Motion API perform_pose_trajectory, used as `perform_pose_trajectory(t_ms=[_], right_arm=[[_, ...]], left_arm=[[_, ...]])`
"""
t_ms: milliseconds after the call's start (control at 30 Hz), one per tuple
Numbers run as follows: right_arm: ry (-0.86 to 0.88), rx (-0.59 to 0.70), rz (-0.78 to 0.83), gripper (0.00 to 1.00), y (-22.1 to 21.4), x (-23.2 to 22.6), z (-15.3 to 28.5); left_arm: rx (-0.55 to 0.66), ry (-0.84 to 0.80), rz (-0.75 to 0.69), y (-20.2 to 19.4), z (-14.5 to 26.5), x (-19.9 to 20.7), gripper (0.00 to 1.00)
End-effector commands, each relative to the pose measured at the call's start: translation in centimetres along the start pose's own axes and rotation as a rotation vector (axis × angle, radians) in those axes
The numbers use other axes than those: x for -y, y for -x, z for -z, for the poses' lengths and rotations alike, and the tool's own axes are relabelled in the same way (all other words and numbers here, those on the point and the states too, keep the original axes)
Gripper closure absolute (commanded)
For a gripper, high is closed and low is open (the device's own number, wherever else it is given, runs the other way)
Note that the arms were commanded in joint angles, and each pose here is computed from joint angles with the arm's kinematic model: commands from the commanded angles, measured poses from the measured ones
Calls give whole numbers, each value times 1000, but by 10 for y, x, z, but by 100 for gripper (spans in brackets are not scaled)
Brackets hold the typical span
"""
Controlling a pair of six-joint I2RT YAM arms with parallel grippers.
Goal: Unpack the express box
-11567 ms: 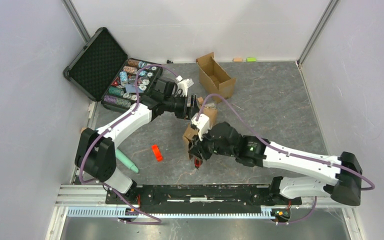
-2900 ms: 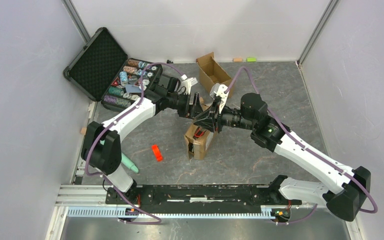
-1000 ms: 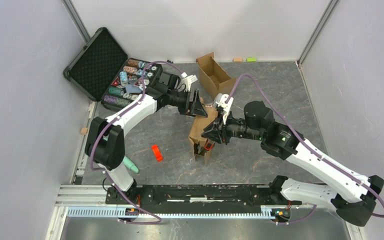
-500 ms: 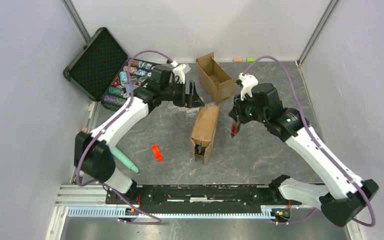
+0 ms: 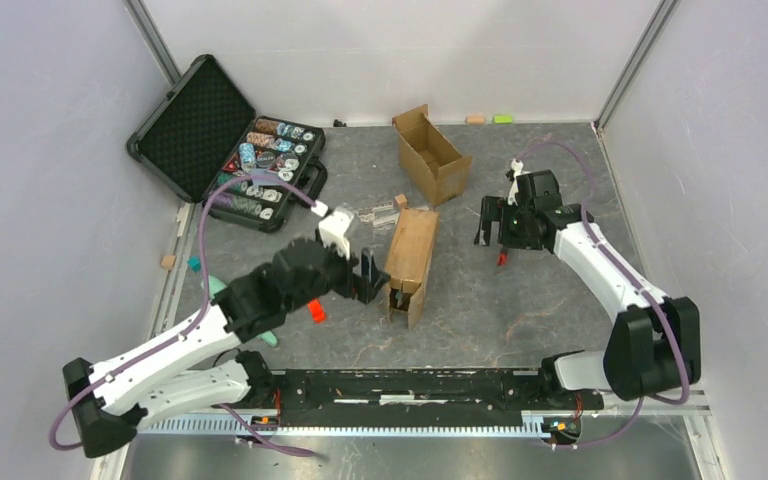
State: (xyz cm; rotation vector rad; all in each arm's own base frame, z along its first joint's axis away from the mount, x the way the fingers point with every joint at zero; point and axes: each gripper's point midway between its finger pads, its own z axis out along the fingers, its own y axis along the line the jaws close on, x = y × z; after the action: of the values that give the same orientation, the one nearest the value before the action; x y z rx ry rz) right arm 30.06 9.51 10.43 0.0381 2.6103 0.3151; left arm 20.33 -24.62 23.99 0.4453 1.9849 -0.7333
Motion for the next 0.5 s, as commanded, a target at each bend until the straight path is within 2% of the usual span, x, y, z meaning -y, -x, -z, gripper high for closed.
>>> perform_pose_trajectory(t_ms=[0,133,233,367,467], right_arm=[[102,255,-34,2,40,-41,21],[154,307,-47,2,28,-70,13],[179,318,-64,2,19,-83,1],[230,311,-63,4,8,-101,-14],[255,306,-49,6,6,-111,-27]], left_arm=[[82,167,53,-30,11,-16,13],[79,139,15,-61,7,5,13],[112,125,18,-68,-2,14,12],[146,153,22,-70,-16,13,11],[221,201,-23,-60,-27,8,16]])
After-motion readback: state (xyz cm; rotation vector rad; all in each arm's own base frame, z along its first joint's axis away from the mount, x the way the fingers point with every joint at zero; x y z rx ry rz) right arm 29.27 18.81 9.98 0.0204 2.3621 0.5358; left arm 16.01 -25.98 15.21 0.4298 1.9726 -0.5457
